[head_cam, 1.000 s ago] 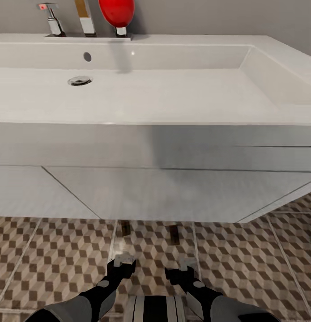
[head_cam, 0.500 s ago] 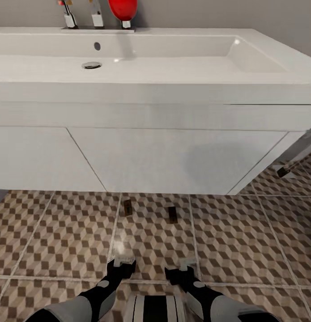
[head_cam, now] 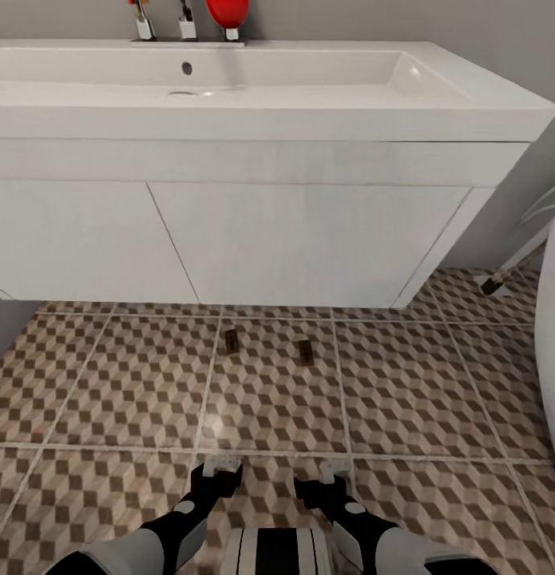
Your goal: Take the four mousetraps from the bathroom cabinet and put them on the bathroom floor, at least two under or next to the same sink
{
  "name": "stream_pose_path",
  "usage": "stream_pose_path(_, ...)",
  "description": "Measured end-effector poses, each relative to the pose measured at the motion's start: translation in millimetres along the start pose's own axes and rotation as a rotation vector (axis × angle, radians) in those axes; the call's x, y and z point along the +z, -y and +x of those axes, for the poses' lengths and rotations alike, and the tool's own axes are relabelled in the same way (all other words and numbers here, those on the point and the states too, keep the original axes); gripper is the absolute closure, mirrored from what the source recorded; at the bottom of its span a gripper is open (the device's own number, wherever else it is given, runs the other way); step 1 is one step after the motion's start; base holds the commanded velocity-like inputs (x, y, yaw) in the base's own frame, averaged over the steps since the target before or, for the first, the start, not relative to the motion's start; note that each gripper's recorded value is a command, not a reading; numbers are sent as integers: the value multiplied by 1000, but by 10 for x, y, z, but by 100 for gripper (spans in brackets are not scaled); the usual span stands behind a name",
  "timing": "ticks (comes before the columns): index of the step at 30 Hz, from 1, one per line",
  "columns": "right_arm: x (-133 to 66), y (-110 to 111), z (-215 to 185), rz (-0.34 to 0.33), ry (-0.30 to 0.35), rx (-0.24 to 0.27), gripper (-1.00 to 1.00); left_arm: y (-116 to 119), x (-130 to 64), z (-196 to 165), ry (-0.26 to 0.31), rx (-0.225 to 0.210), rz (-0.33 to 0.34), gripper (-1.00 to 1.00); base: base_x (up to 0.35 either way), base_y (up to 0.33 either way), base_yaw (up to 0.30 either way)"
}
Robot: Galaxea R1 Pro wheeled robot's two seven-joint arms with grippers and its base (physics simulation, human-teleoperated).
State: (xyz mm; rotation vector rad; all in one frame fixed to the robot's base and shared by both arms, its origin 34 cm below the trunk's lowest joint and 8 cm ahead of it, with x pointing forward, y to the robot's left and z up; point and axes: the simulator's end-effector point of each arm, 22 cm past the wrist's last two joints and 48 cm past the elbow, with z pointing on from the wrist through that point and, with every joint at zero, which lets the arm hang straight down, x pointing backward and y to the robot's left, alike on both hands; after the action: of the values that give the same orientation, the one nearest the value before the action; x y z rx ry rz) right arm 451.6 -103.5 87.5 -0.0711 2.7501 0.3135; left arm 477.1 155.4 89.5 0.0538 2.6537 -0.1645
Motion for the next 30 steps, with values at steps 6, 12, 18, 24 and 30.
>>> stream_pose_path(6,0,0,0,0,0,0,-100,1,0,2,-1,0,0,-100,-335,0,0)
stream_pose_path(12,0,0,0,0,0,0,-100,1,0,1,0,0,0,-100,-335,0,0)
stream_pose_path(18,0,-1,0,0,0,0,-100,1,0,2,-1,0,0,-100,-336,0,0)
stream_pose_path(24,0,-1,0,0,0,0,-100,1,0,1,0,0,0,-100,-336,0,0)
stream_pose_path(30,0,0,0,0,0,1,-100,3,1,-2,0,0,1,-100,-336,0,0)
